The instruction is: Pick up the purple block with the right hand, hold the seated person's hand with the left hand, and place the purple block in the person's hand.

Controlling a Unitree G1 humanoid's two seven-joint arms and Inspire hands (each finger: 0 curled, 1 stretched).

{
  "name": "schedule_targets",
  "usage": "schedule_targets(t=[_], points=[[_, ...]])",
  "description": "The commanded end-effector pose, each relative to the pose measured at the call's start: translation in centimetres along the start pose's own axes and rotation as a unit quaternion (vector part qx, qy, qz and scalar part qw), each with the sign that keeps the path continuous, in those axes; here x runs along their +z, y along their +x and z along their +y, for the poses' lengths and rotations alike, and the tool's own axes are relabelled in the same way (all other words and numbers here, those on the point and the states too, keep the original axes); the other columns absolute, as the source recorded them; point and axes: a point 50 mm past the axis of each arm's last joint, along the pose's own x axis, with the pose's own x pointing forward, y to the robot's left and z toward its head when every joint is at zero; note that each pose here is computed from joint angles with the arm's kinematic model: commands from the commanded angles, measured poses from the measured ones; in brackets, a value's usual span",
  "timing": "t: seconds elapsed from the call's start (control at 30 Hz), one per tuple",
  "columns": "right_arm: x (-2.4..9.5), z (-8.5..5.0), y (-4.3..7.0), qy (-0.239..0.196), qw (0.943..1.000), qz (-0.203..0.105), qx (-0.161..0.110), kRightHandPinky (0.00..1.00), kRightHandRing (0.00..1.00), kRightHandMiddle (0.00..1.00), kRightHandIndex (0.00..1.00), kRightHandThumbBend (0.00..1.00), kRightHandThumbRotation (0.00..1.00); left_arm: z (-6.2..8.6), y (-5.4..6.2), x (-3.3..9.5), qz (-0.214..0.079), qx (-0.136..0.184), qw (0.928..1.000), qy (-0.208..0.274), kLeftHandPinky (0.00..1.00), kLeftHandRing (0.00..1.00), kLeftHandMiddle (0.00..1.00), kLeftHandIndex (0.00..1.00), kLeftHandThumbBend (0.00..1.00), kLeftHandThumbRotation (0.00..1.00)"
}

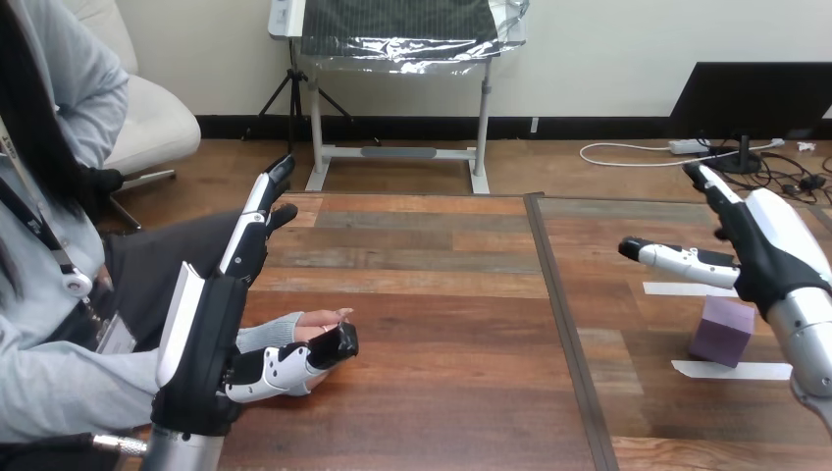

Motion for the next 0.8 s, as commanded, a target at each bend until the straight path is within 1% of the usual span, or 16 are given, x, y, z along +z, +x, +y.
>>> schedule_targets(t=[0.0,0.17,0.37,0.77], points=[[1.8,-3.4,1.7,-0.012,0.9986,-0.022,-0.045,0.79,0.92,0.94,0.95,1.0,0.68,0.9,1.0,0.5,-0.031,0.013,0.9994,0.007,0.89,0.97,0.99,0.96,1.0,0.71],[1.3,-3.5,1.5,-0.019,0.9991,-0.01,-0.038,0.79,0.92,0.92,0.95,1.0,0.67,0.9,0.9,0.5,-0.03,0.013,0.9995,0.003,0.9,0.97,0.99,0.96,1.0,0.7],[0.7,-3.5,1.2,-0.024,0.9993,0.005,-0.029,0.82,0.93,0.92,0.95,1.0,0.66,1.0,0.9,0.5,-0.028,0.011,0.9995,0.001,0.91,0.97,0.99,0.96,1.0,0.69],[-0.2,-3.4,0.8,-0.04,0.9989,0.02,-0.013,0.84,0.94,0.92,0.93,1.0,0.67,1.2,0.8,0.5,-0.025,0.011,0.9996,-0.001,0.92,0.97,0.98,0.95,1.0,0.68]])
